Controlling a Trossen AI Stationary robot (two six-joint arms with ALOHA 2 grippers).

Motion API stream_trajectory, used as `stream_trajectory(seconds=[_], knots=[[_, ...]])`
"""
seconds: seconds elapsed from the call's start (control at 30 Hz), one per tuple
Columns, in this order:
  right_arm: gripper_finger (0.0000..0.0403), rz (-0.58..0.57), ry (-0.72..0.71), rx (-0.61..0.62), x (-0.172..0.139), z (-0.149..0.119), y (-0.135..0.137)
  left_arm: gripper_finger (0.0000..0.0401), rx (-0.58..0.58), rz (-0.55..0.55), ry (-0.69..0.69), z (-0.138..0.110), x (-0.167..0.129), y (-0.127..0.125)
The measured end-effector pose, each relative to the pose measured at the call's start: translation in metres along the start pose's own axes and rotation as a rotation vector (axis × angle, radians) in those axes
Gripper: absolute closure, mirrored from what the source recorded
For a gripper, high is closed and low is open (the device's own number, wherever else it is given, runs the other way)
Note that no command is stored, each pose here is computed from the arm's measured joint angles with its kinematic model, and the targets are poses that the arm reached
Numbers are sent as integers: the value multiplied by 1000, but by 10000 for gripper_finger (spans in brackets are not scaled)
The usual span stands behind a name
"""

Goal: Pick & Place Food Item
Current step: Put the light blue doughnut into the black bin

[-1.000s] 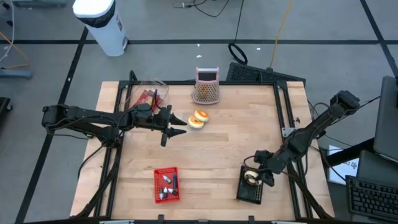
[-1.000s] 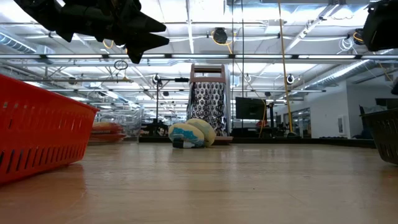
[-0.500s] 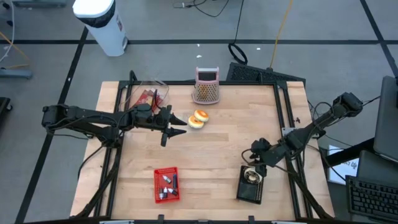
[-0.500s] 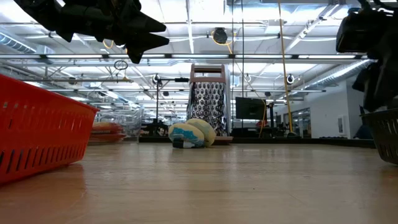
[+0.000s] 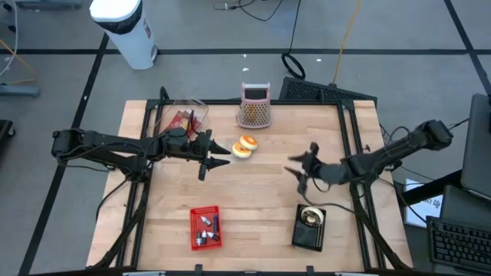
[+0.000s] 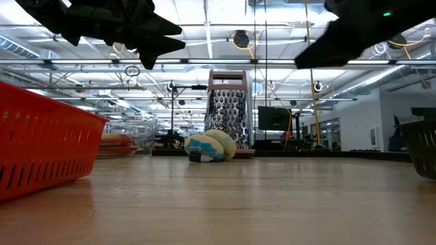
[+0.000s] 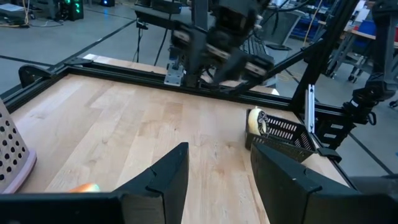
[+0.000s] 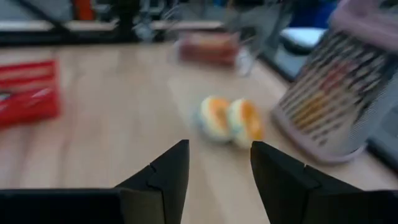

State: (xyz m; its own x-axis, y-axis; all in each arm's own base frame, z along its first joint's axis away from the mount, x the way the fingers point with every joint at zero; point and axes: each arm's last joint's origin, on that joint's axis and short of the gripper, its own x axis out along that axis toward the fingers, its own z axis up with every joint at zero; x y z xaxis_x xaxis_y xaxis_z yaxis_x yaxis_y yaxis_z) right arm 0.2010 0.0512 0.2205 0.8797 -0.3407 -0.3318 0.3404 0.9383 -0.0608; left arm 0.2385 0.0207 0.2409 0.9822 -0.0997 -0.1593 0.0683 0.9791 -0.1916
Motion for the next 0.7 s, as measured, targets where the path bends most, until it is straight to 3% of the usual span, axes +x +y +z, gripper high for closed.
stream_trajectory(seconds=[0.2,0.53,0.7], knots=[[232,-15,-39,17,42,7,-27,226,0,0,0,0,0,0],[130,35,56,-58,132,16,-44,226,0,0,0,0,0,0],[113,-11,117,-100,172,10,-58,226,0,0,0,0,0,0]])
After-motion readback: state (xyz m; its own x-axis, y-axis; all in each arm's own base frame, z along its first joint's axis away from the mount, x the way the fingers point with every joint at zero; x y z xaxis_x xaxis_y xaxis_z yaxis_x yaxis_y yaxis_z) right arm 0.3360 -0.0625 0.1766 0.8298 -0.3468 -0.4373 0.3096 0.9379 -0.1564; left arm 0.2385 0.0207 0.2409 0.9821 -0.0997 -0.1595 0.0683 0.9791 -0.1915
